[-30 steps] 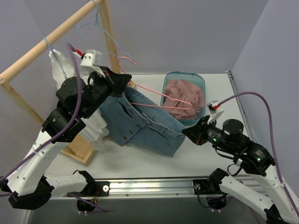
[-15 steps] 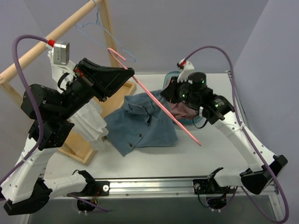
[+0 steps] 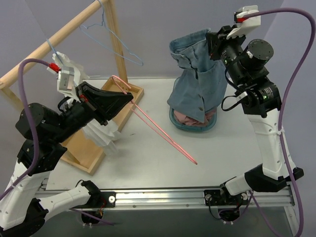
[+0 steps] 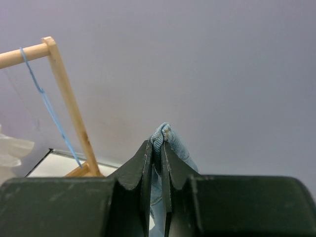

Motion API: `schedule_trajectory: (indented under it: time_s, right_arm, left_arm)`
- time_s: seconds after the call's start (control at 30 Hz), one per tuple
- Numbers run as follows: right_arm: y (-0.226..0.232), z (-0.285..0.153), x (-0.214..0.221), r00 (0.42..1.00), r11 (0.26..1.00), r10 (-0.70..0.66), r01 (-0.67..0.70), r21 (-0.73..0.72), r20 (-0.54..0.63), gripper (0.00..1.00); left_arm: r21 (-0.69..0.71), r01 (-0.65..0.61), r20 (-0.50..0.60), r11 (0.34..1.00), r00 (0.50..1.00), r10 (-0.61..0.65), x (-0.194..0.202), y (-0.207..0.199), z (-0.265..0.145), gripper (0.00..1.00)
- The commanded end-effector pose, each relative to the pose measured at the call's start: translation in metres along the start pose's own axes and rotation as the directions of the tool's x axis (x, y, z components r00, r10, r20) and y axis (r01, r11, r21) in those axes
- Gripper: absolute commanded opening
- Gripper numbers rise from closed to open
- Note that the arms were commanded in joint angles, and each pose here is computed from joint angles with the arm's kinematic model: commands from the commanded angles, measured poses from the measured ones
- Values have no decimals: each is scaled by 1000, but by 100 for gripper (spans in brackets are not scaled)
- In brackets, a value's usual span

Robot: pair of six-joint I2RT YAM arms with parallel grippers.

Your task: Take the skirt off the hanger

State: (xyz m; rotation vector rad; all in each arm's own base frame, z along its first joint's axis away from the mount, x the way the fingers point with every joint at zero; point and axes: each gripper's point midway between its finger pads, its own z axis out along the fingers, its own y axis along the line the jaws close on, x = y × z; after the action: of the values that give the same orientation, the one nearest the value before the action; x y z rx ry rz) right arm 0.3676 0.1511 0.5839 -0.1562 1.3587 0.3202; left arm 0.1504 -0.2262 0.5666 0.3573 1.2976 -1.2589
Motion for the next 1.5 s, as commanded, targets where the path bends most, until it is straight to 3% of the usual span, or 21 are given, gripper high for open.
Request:
schedule_trajectory:
  time_s: [0.0, 0.2, 0.53, 0.97, 1.17, 1.47]
  right_arm:
    - [-7, 7, -64, 963, 997, -73, 64, 45, 261, 0]
    - [-10, 10, -101, 914, 990, -139, 114, 88, 380, 0]
    - [-29, 22, -116, 875, 958, -256, 172, 231, 411, 0]
    - [-32, 0, -155, 821, 947, -294, 182, 264, 489, 0]
    - [-34, 7, -130, 843, 946, -296, 192, 262, 450, 0]
    - [-35, 36, -49, 903, 957, -252, 179, 229, 348, 0]
  left_arm:
    - [-52, -13, -54, 999, 998, 11, 22, 20, 5, 2]
    - [-61, -18, -92, 998, 996, 12, 38, 29, 9, 2]
    - [-60, -19, -135, 998, 991, 11, 53, 36, 15, 2]
    - [-77, -15, -162, 997, 987, 3, 64, 44, 20, 2]
    - [-75, -13, -163, 997, 987, 1, 64, 44, 20, 2]
    - [-92, -22, -176, 995, 984, 6, 68, 48, 16, 2]
